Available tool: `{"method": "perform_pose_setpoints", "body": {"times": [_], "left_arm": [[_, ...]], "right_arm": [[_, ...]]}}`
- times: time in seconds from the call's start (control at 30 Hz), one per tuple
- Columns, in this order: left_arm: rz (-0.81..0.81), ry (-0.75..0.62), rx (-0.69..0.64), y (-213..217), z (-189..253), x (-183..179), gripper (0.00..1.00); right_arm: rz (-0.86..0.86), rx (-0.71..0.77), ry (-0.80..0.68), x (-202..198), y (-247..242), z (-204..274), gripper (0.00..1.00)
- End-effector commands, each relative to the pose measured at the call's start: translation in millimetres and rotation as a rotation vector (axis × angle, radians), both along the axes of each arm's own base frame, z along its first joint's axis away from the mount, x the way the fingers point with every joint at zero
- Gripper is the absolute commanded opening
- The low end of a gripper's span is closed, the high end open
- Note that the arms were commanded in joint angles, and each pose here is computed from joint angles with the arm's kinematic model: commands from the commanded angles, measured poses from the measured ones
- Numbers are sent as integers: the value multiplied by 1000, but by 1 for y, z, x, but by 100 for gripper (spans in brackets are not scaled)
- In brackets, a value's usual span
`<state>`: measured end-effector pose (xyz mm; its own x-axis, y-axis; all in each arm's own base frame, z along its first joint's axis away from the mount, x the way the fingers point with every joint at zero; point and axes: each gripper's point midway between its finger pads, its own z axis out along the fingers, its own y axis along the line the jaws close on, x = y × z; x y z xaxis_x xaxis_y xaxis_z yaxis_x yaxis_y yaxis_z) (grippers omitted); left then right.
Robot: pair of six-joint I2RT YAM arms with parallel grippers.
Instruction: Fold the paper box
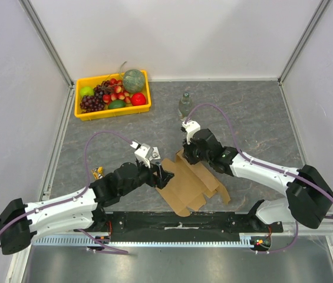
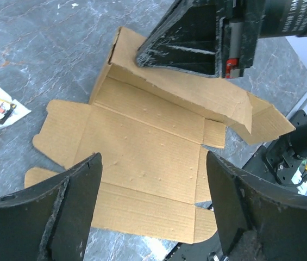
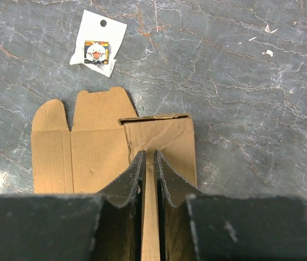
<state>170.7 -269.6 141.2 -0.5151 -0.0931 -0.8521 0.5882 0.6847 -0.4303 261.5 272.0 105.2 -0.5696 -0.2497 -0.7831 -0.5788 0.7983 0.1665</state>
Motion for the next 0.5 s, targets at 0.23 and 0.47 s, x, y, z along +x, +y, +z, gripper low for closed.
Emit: {"method": "perform_pose_setpoints", "body": {"times": [0.23,0.47], "left_arm": [[110,140,50,16,-11,-1,99],[161,165,43,22,-2,3,100]], "right_arm": [[-51,-1,-25,7,-5,39,17],[-82,2,-55,11,-10,70,19]]}}
